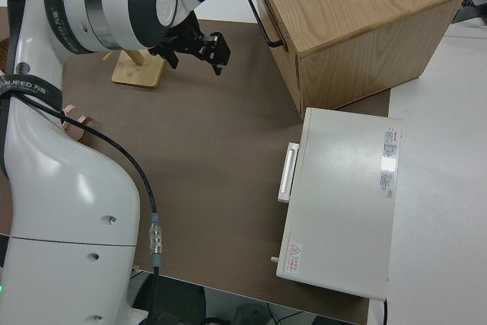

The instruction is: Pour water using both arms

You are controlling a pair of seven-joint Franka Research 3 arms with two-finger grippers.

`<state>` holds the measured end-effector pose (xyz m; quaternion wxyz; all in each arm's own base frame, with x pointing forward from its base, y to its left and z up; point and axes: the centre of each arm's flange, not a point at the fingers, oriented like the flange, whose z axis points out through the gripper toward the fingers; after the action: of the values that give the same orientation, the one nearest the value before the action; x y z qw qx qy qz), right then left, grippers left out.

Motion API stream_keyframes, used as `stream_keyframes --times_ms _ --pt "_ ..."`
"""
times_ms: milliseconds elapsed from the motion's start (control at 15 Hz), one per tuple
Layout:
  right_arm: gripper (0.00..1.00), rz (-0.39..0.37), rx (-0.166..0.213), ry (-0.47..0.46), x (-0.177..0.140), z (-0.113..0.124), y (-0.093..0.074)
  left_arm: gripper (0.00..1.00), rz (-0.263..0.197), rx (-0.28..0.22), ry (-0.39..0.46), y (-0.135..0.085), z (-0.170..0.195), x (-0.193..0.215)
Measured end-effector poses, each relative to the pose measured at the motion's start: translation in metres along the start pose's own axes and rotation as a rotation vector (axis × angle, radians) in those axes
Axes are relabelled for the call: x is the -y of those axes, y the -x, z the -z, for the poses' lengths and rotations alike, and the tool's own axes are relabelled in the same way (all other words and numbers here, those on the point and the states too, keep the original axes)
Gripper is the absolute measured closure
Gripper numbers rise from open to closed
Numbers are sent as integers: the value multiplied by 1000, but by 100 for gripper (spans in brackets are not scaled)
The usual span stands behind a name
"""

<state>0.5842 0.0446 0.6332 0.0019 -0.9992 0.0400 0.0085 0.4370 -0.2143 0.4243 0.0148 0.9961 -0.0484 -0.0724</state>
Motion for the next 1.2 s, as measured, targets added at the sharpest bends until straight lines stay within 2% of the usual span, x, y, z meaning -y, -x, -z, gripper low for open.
stream_keyframes --times_ms 200,667,800,1000,1200 --pt "1 0 0 0 0 0 0 37 5 -83 9 12 -10 3" --pt "1 0 0 0 0 0 0 37 19 -155 5 33 -8 15" --pt "1 0 0 0 0 0 0 37 48 -184 10 32 3 29" --pt "1 0 0 0 0 0 0 37 118 -252 -18 19 27 72" --pt "1 0 0 0 0 0 0 37 173 -335 -37 3 67 116"
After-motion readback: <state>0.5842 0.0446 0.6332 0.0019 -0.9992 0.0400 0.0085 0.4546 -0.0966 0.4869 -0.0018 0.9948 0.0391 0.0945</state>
